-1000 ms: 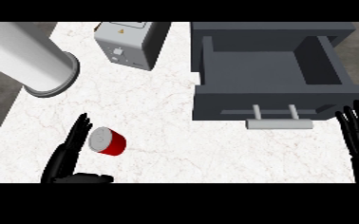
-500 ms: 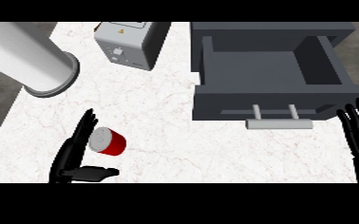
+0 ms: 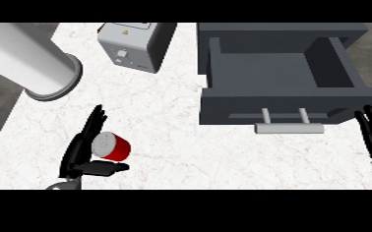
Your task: Pick up the can, place it into the drawer and close the drawer
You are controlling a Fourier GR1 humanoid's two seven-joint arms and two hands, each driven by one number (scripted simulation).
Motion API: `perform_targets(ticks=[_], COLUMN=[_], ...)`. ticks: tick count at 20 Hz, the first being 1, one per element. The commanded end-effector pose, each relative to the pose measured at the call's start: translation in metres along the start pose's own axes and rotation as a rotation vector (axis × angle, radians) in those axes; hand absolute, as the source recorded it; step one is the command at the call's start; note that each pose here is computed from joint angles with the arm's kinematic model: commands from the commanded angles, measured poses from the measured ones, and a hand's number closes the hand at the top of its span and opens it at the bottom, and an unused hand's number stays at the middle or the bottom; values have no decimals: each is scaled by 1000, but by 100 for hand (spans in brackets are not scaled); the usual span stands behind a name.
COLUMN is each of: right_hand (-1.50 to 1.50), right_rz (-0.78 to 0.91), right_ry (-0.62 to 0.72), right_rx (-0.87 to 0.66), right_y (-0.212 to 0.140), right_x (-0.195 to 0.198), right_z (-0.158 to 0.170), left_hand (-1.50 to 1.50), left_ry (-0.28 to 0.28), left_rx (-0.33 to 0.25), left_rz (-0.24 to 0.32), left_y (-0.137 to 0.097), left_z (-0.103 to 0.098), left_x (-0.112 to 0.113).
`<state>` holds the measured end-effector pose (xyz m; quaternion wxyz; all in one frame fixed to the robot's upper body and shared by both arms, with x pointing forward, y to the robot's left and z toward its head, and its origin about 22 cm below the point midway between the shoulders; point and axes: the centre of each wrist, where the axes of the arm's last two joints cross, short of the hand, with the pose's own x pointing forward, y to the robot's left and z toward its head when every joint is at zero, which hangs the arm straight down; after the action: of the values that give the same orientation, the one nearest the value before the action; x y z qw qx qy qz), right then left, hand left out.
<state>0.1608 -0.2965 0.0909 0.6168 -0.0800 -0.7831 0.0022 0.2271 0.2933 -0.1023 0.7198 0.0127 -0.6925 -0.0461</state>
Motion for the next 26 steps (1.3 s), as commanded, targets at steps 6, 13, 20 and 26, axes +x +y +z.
perform_targets(ticks=[6,13,20,26], right_hand=[-150,-150,-150,-150], right_rz=[-22,-7,-14,-32], right_ry=[0,4,-7,-6], right_rx=[-1,1,-20,-6], right_y=[0,-6,0,-9], right_x=[3,-5,-2,14], right_z=[1,16,18,6], left_hand=[-150,150,150,150], left_ry=[-12,-32,-44,-93], left_rx=[-58,-80,-112,-188], left_rz=[20,28,134,142], left_y=[-7,-35,-37,-69], left_z=[-10,-11,-17,-23], left_x=[3,15,12,38])
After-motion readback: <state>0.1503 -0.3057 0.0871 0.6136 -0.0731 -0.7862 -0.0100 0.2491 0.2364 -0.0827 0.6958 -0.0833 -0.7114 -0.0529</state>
